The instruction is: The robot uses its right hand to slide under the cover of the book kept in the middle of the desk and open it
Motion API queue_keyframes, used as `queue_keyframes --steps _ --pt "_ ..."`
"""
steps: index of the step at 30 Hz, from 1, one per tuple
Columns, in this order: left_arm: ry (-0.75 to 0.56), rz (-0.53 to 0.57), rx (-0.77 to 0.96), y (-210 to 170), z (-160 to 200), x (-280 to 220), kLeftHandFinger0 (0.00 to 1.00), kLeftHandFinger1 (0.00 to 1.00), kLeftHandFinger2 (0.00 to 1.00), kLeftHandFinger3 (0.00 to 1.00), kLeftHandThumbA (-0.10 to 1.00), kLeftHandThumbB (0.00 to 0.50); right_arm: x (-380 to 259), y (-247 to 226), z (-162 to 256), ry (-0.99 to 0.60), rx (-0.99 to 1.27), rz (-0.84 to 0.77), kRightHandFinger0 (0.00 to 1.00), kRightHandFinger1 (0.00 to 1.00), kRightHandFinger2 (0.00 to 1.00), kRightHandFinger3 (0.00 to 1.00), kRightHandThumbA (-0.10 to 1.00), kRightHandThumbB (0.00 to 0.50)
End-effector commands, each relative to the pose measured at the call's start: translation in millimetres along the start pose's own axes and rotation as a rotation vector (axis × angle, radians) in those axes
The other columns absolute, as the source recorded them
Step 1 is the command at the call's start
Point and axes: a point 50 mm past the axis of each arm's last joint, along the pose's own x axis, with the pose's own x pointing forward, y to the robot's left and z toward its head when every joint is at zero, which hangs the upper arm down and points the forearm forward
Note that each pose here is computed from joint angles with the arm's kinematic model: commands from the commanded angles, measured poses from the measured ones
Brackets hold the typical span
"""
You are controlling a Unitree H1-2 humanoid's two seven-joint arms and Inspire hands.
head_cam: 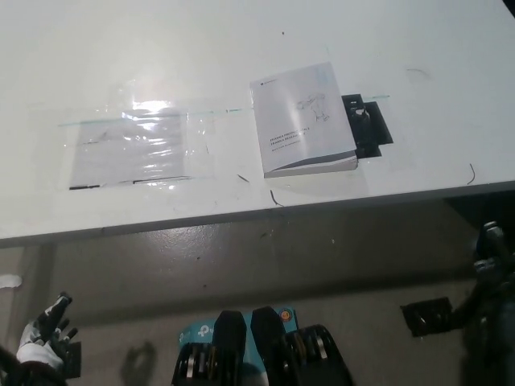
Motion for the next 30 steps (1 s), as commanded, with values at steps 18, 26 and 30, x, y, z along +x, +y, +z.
queue_keyframes --steps 18,26,30 --pt "-0.055 -0.026 -0.060 -6.2 24.8 4.9 1.00 1.00 1.00 1.00 0.56 0.000 -5.6 42.9 124.7 -0.368 0.510 -0.213 1.00 1.00 1.00 1.00 0.74 0.000" --pt "-0.043 -0.002 -0.039 -6.0 26.4 8.1 1.00 1.00 1.00 1.00 0.53 0.000 -26.7 67.3 153.1 -0.497 0.558 -0.111 1.00 1.00 1.00 1.00 0.72 0.000" --pt "-0.041 -0.019 -0.032 -3.6 25.4 6.5 1.00 1.00 1.00 1.00 0.61 0.000 -52.4 98.5 163.8 -0.562 0.475 -0.008 0.92 0.95 0.99 1.00 0.74 0.000"
